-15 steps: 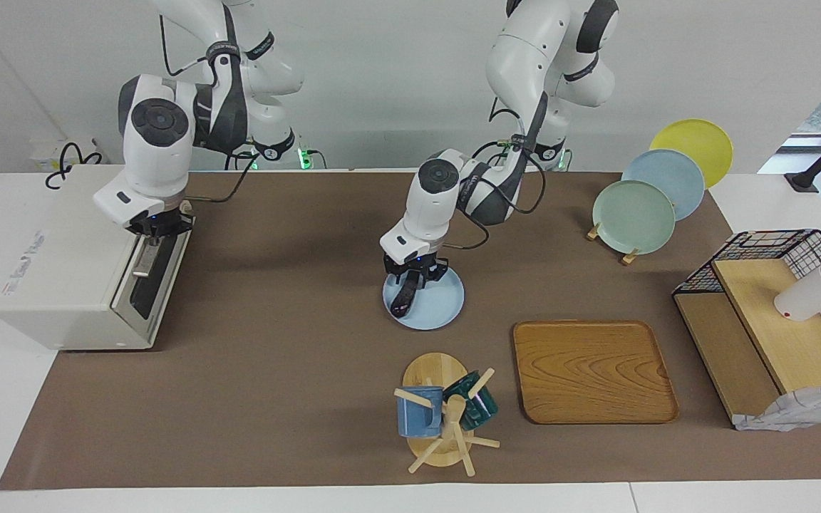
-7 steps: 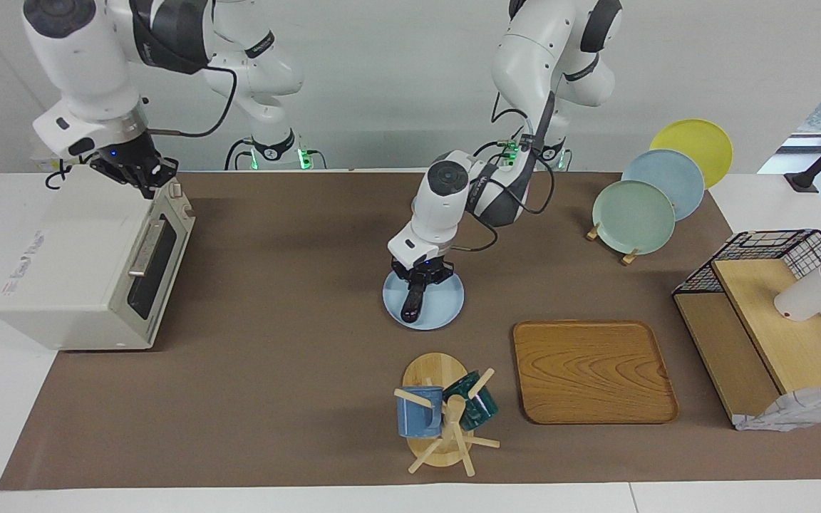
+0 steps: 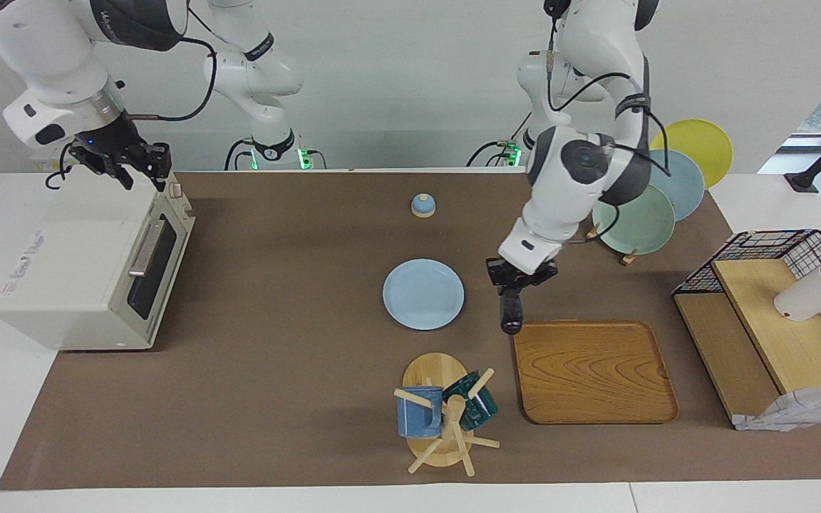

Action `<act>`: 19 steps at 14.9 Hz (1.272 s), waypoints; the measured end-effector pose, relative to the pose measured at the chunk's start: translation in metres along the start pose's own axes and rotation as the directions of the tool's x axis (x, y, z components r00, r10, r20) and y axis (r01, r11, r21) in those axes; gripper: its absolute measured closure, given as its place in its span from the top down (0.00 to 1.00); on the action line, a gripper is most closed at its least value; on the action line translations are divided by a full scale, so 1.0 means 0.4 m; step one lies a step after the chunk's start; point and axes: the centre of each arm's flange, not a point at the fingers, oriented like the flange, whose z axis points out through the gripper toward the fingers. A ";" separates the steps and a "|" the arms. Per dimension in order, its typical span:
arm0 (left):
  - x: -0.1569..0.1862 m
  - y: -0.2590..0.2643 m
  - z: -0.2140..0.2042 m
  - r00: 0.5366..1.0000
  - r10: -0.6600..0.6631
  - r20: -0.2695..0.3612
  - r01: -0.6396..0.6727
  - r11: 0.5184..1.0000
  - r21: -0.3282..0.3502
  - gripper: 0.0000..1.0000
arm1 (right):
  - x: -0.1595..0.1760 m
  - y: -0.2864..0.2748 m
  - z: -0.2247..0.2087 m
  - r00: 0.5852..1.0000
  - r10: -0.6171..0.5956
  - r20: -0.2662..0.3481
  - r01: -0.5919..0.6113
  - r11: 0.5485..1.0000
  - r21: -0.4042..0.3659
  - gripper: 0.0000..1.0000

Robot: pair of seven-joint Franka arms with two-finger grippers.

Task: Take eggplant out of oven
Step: 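Carry the eggplant onto the wooden tray and release it with the left gripper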

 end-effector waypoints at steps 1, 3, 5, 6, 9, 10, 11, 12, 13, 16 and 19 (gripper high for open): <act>0.030 -0.087 -0.008 1.000 -0.009 -0.007 0.009 1.000 0.001 0.30 | -0.001 -0.011 -0.001 1.000 -0.008 0.002 0.008 1.000 -0.001 0.78; 0.069 -0.248 0.008 1.000 -0.030 0.002 0.030 1.000 0.007 0.30 | -0.007 -0.018 -0.005 1.000 -0.013 0.001 0.013 1.000 0.001 0.97; 0.101 -0.341 0.053 0.998 -0.056 0.018 0.056 0.998 0.010 0.30 | -0.014 0.001 -0.010 1.000 0.001 -0.003 0.000 1.000 0.006 1.00; 0.121 -0.365 0.083 0.998 -0.064 0.018 0.064 0.998 0.009 0.30 | -0.015 0.010 -0.009 1.000 0.007 -0.003 -0.007 1.000 0.008 1.00; 0.174 -0.388 0.183 0.997 -0.074 -0.020 0.074 0.997 0.004 0.30 | -0.013 0.022 -0.008 1.000 0.016 -0.012 -0.016 1.000 0.010 1.00; 0.183 -0.385 0.208 0.997 -0.072 -0.029 0.072 0.997 0.001 0.30 | -0.010 0.023 -0.010 1.000 0.017 -0.021 -0.017 1.000 0.010 1.00; 0.189 -0.382 0.224 0.997 -0.071 -0.032 0.071 0.997 -0.001 0.30 | -0.009 0.025 -0.010 1.000 0.018 -0.024 -0.018 1.000 0.009 1.00; 0.192 -0.380 0.231 0.997 -0.070 -0.035 0.070 0.998 -0.002 0.30 | -0.009 0.026 -0.010 0.999 0.019 -0.027 -0.018 1.000 0.009 1.00; 0.194 -0.378 0.231 0.997 -0.068 -0.040 0.068 0.998 -0.003 0.30 | -0.008 0.026 -0.011 0.999 0.019 -0.032 -0.019 1.000 0.009 1.00; 0.196 -0.374 0.235 0.997 -0.044 -0.062 0.044 0.999 -0.001 0.30 | 0.003 0.028 -0.014 0.998 0.020 -0.065 -0.019 1.000 0.007 1.00; 0.196 -0.373 0.240 0.998 -0.025 -0.063 0.025 1.000 0.000 0.37 | 0.010 0.029 0.010 0.998 0.020 -0.061 -0.020 1.000 0.008 1.00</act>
